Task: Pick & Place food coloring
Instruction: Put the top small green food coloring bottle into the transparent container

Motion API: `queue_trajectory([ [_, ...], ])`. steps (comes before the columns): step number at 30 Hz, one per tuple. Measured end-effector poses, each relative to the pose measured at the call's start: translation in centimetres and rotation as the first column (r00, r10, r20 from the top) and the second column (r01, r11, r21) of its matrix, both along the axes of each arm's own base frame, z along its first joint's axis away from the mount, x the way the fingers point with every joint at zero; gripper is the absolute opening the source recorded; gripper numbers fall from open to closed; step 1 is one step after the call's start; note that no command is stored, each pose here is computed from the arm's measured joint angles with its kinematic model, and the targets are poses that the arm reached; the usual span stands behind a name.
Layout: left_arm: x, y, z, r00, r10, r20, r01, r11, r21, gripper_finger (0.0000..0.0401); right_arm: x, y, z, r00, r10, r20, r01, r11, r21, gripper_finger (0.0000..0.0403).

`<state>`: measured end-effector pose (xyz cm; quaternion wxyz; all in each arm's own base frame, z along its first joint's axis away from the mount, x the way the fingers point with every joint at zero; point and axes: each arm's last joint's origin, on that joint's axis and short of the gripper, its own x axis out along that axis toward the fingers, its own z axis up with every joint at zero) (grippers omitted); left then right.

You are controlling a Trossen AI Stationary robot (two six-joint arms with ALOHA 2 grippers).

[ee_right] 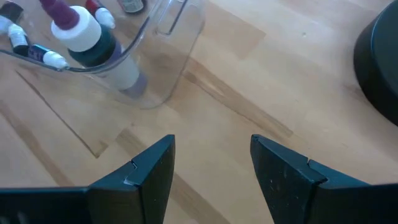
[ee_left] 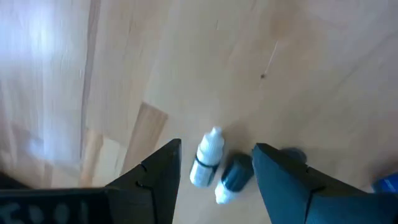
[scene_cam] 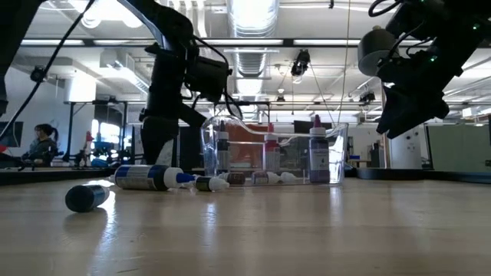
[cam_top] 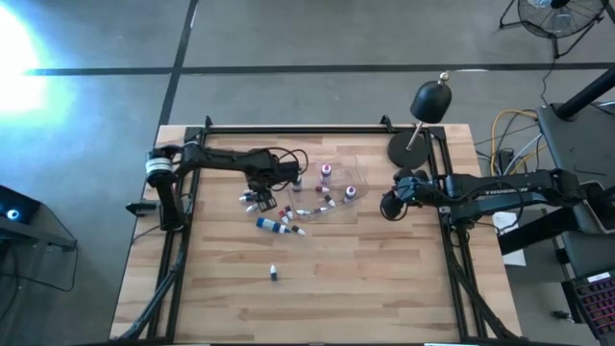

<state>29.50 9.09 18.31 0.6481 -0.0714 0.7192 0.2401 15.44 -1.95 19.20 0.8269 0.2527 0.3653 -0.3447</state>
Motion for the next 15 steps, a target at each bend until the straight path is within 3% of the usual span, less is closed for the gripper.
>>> queue_trajectory([
  [7,0.0,0.7,-0.3,0.998,-0.059,-0.010,0.059,0.998,-0.010,0.0172,0.0,0.0,0.0,1.000,0.001,0.001,-0.001,1.000,0.001,0.0203],
  [15,-1.8,0.1,-0.5,0.993,-0.110,-0.047,0.109,0.994,-0.033,0.0172,0.0,0.0,0.0,0.999,-0.030,0.016,0.030,0.999,0.020,0.0203],
])
